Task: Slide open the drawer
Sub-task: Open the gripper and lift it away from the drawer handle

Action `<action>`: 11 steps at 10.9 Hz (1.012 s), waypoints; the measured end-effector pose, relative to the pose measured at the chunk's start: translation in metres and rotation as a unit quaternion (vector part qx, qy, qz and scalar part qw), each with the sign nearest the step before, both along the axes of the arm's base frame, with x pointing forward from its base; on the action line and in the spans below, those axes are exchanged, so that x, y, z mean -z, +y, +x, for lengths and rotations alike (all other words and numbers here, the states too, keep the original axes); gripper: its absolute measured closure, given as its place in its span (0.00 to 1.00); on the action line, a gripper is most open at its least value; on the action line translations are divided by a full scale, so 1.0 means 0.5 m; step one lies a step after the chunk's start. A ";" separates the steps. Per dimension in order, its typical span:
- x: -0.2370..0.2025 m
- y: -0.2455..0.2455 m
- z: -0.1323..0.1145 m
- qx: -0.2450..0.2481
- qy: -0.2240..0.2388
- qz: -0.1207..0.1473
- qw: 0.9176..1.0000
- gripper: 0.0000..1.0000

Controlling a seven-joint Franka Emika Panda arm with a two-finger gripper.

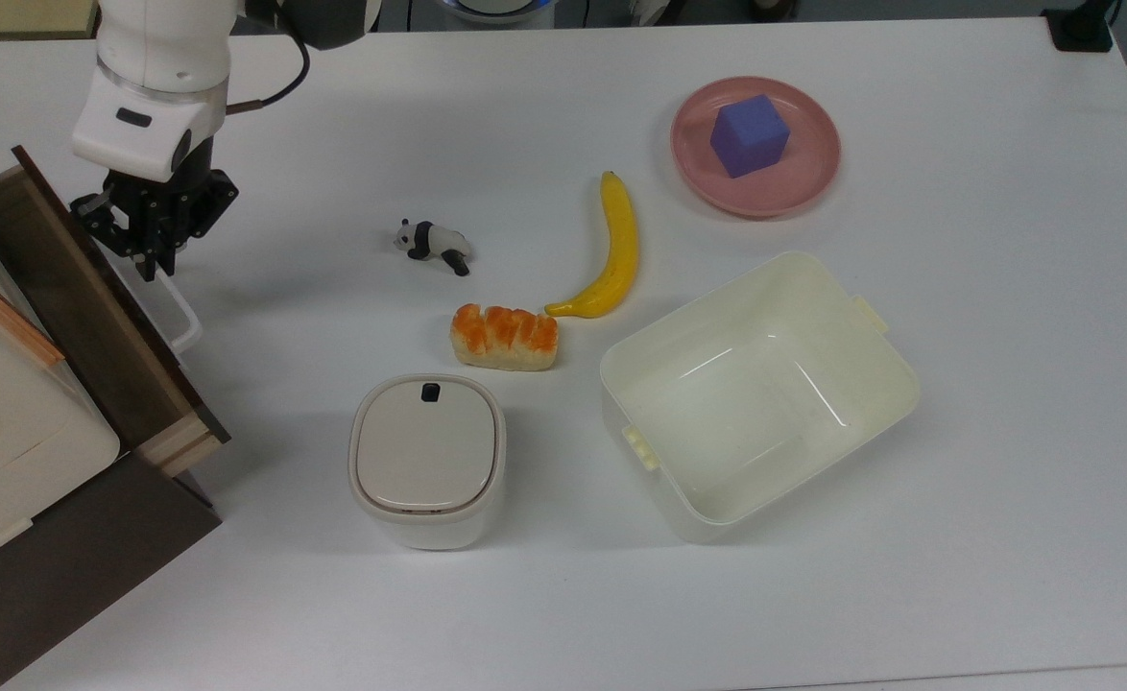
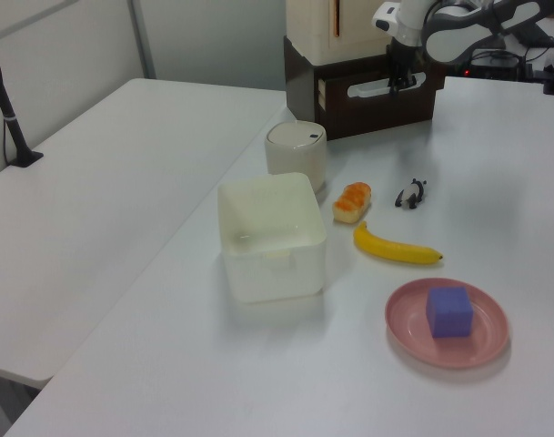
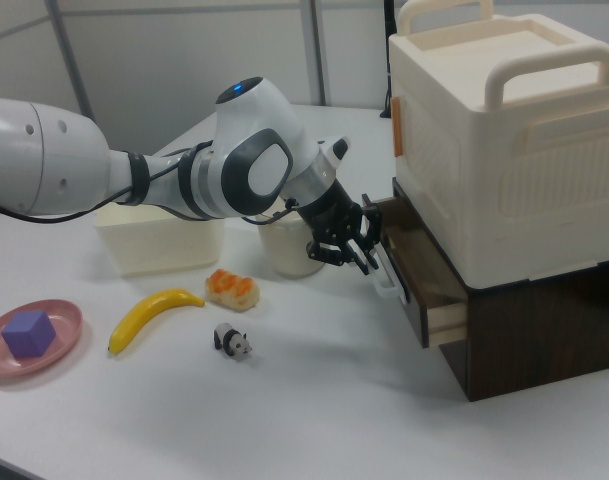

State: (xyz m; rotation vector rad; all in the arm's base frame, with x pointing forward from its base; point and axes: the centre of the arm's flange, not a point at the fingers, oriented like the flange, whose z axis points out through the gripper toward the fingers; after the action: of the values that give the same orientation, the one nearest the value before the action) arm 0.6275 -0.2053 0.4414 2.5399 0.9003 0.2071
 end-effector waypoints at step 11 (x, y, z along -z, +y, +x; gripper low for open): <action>-0.041 0.081 -0.011 0.024 0.016 0.034 0.999 0.28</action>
State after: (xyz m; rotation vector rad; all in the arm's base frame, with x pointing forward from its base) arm 0.6218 -0.1647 0.4617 2.6320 0.8558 0.1867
